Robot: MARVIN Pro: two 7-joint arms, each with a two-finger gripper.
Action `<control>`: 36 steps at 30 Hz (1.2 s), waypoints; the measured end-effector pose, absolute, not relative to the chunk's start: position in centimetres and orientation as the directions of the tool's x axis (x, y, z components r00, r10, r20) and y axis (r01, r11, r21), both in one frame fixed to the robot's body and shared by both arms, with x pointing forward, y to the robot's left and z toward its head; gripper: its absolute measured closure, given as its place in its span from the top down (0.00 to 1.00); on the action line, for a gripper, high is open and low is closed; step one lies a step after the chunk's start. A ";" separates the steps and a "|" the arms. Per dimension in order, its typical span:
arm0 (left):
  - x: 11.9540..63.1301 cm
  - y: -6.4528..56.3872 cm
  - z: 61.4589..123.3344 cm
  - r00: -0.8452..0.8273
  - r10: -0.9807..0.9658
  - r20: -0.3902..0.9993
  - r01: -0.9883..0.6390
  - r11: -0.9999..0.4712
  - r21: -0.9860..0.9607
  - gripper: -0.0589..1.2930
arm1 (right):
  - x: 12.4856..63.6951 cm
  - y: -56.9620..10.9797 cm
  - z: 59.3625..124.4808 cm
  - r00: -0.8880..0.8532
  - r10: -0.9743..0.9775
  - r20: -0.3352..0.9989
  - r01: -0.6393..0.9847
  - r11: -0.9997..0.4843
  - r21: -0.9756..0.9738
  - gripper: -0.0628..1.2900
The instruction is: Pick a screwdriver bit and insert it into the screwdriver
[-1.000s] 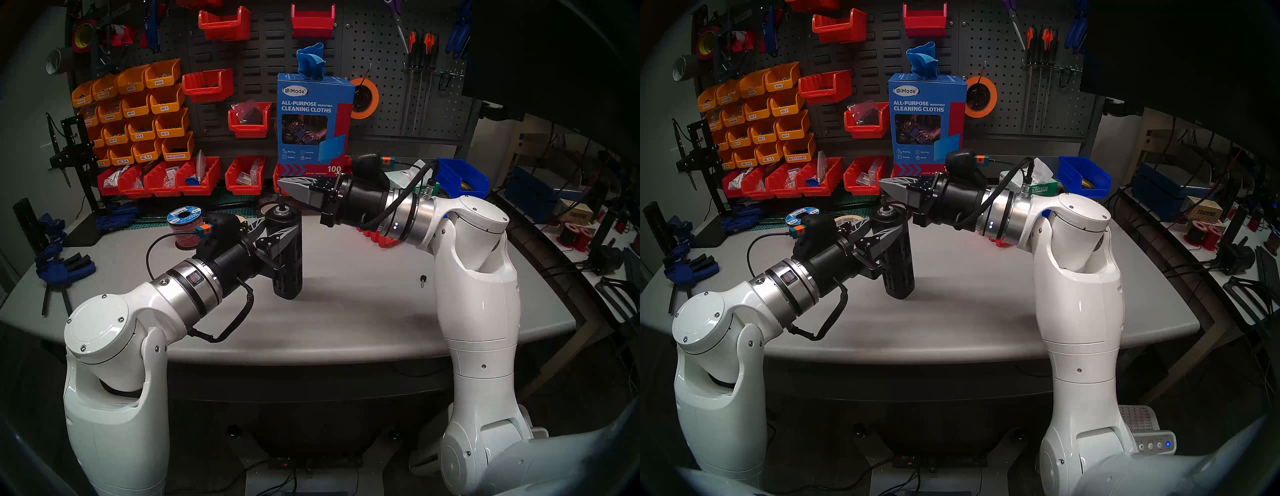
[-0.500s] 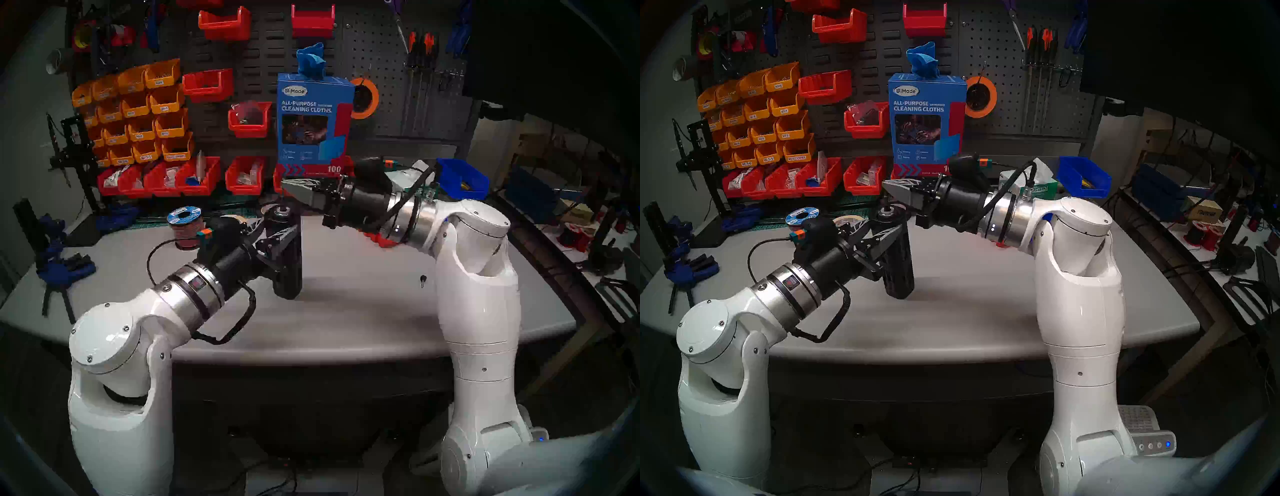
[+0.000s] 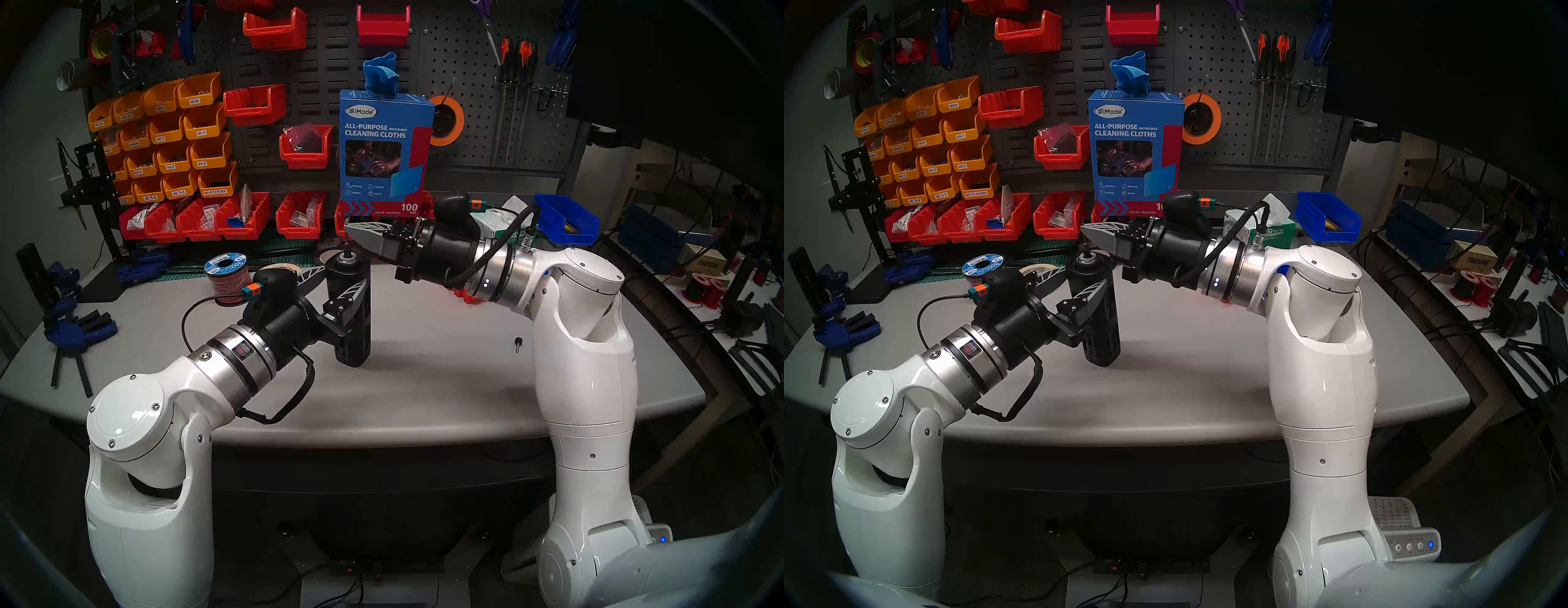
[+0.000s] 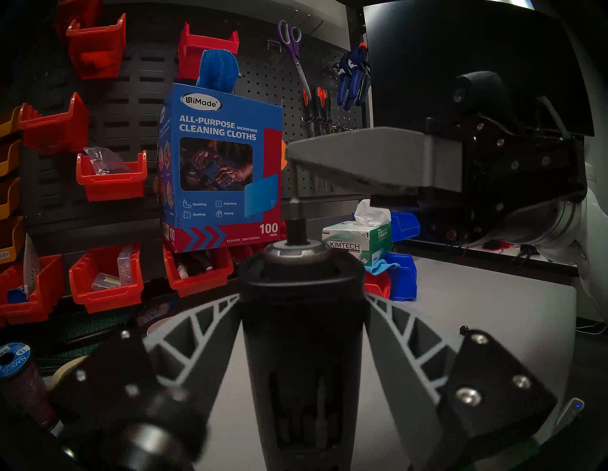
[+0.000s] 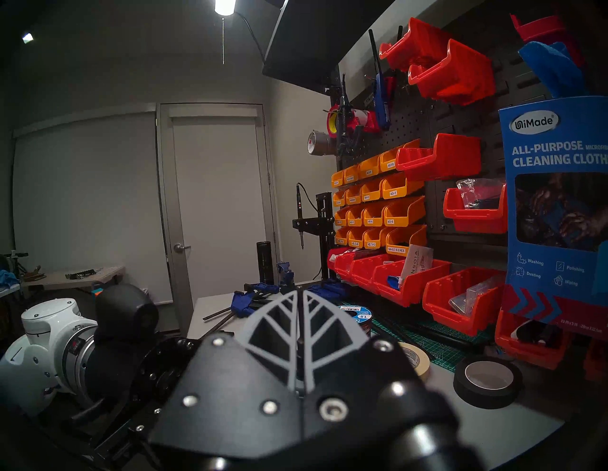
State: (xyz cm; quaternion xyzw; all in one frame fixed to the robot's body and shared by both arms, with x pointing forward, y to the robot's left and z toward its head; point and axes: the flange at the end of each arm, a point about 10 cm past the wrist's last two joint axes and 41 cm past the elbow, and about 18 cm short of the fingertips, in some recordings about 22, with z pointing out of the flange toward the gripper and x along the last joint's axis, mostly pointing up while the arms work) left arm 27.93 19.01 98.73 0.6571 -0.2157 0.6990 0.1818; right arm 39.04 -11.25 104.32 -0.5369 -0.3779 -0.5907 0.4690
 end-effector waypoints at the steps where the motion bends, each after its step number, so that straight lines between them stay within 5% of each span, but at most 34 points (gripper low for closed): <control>1: 27.9 19.0 98.7 -0.070 -0.029 0.997 -0.538 -0.840 -0.063 0.49 | 39.0 -11.2 104.3 0.017 -0.148 0.989 0.960 -0.274 -0.058 0.02; 3: 27.9 19.1 98.6 -0.070 -0.030 0.997 -0.541 -0.839 -0.063 0.58 | 39.0 -11.2 104.3 0.018 -0.149 0.989 0.960 -0.274 -0.059 0.02; 7: 27.9 19.2 98.6 -0.071 -0.031 0.997 -0.544 -0.837 -0.064 0.94 | 39.0 -11.2 104.2 0.020 -0.149 0.989 0.960 -0.274 -0.060 0.02; 28: 27.8 20.0 99.0 -0.094 -0.009 0.995 -0.557 -0.828 -0.060 0.94 | 39.0 -11.0 104.2 0.026 -0.152 0.988 0.961 -0.268 -0.067 0.02; 34: 27.7 20.2 99.2 -0.099 0.001 0.995 -0.561 -0.826 -0.055 0.94 | 39.0 -10.9 104.2 0.029 -0.153 0.988 0.961 -0.267 -0.070 0.11; 36: 27.7 20.3 99.2 -0.100 0.003 0.995 -0.561 -0.826 -0.054 0.94 | 39.0 -10.9 104.2 0.030 -0.153 0.988 0.961 -0.267 -0.070 0.21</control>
